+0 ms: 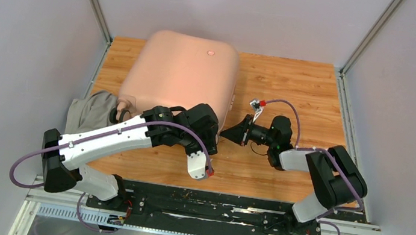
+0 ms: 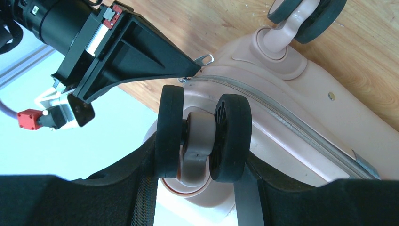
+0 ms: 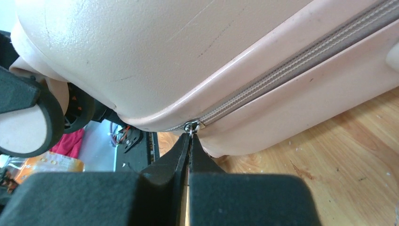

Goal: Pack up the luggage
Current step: Zip the luggage at the center of the board.

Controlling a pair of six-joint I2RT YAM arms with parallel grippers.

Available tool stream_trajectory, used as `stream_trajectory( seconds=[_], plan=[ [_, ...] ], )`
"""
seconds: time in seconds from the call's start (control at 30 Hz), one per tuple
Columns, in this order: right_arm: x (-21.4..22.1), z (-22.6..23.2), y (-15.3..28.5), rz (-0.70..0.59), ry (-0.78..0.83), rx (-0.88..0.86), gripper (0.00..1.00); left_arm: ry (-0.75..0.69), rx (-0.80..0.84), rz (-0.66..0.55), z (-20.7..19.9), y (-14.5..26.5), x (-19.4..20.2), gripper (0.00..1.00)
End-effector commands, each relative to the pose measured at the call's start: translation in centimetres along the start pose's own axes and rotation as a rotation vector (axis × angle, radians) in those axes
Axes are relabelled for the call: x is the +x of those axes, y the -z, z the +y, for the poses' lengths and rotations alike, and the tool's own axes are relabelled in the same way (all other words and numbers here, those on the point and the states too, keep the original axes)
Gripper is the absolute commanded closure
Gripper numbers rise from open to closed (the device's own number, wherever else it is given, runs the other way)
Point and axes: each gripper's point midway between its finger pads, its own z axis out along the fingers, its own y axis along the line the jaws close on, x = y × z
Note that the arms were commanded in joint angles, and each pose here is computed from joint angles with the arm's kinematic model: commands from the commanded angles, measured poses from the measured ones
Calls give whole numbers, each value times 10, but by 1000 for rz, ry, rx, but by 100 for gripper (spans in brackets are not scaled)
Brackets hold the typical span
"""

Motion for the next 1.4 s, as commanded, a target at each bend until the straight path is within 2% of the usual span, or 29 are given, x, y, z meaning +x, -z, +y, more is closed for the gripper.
stream_trajectory(
  seconds=[0.0,0.3,0.7,0.83,1.03,1.37],
  plan=[
    [5,-4,1,22,118,100,100,133,-216,104,39,55,26,100],
    [29,22,5,85,288,194,100,209,-221,153,51,51,39,100],
    [22,34,-10,24,332,208,100,211,-280,153,64,56,44,100],
    [19,53,-15,-6,348,144,100,213,-293,141,66,56,42,100],
    [40,104,-29,11,399,26,100,212,-330,143,74,53,43,100],
    [50,110,-40,-12,352,-7,100,224,-365,144,82,50,44,100]
  ],
)
